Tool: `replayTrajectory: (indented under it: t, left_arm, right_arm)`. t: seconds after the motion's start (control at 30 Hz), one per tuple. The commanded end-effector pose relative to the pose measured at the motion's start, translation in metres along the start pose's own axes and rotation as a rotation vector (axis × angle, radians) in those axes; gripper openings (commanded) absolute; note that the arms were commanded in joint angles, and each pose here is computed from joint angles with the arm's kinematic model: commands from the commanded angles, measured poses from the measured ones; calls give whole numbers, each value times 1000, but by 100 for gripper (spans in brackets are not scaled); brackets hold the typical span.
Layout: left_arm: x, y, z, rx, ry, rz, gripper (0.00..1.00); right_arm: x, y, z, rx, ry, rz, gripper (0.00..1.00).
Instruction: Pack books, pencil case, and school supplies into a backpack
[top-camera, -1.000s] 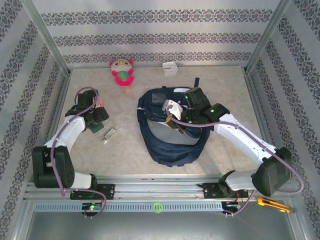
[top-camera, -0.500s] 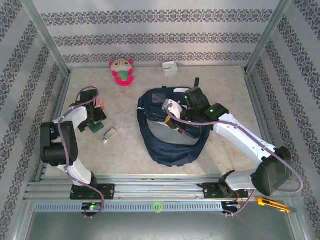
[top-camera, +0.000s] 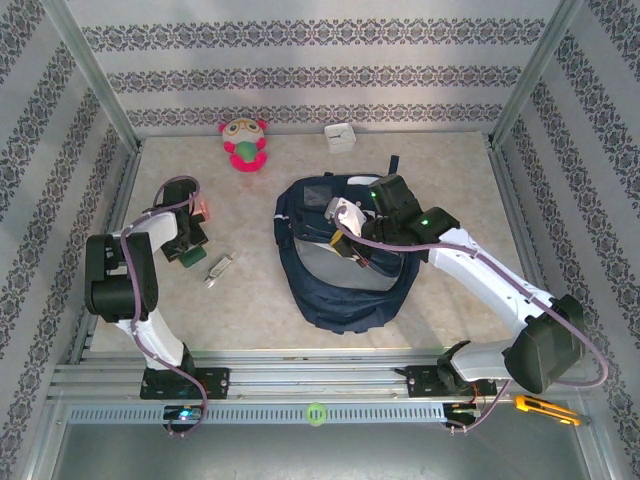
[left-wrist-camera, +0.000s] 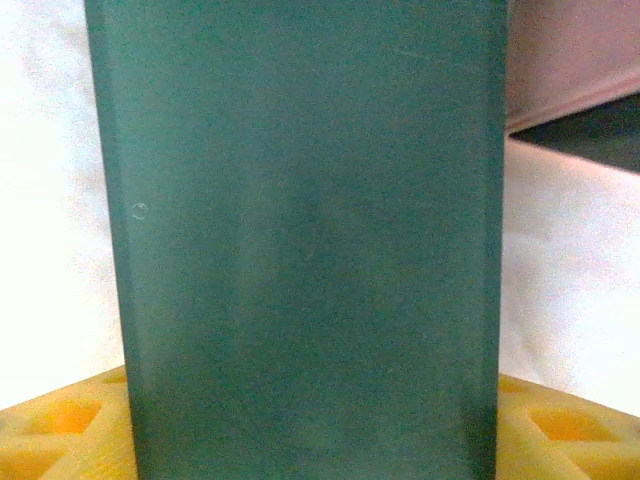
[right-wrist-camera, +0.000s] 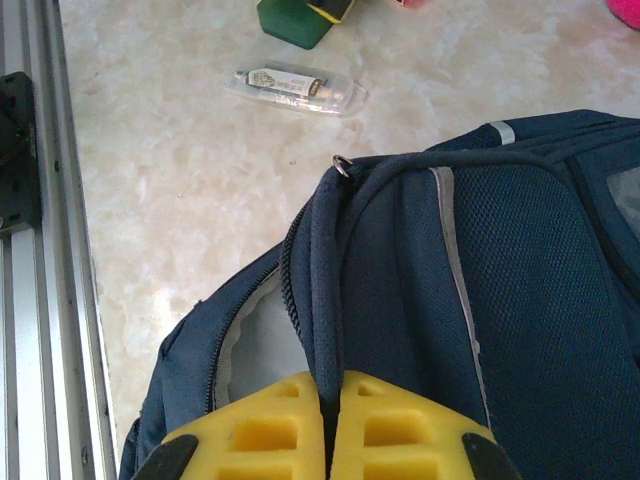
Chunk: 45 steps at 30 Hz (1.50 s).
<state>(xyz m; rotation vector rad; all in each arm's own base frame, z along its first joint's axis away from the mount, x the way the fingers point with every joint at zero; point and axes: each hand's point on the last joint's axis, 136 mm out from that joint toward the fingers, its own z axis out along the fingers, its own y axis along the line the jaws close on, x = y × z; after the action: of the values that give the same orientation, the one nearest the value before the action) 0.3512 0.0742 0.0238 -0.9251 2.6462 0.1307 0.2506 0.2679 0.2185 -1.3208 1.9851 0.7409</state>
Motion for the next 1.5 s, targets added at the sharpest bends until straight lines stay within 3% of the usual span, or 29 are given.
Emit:
replayTrajectory:
  t: [0.0, 0.17, 0.27, 0.47, 0.63, 0.77, 0.93, 1.23, 1.33, 1.47]
  left_arm:
    - [-8, 14, -23, -10, -74, -28, 60]
    - [0, 16, -63, 67, -118, -22, 55]
    - [7, 7, -94, 179, -144, 22, 54]
    - [28, -31, -167, 522, -243, 292, 44]
    - [69, -70, -240, 925, -313, 583, 36]
    - [99, -72, -268, 1053, -293, 680, 36]
    - [147, -69, -279, 1053, -189, 872, 35]
    - [209, -88, -266, 818, -4, 1178, 35]
    - [212, -92, -272, 748, 63, 1167, 35]
    - [224, -87, -267, 678, 253, 1018, 31]
  right_arm:
    - [-22, 11, -9, -23, -89, -24, 0]
    - [-27, 6, -11, -15, -100, 4, 0]
    - [-32, -4, -13, 8, -112, 62, 0]
    - [-45, -32, -20, 40, -146, 223, 0]
    - [-51, -45, -24, 43, -169, 276, 0]
    - [-55, -50, -27, 43, -183, 293, 0]
    - [-60, -55, -28, 30, -199, 316, 0]
    - [-65, -62, -29, 38, -210, 337, 0]
    - [-67, -65, -31, 43, -216, 345, 0]
    - [-70, -66, -32, 39, -224, 345, 0]
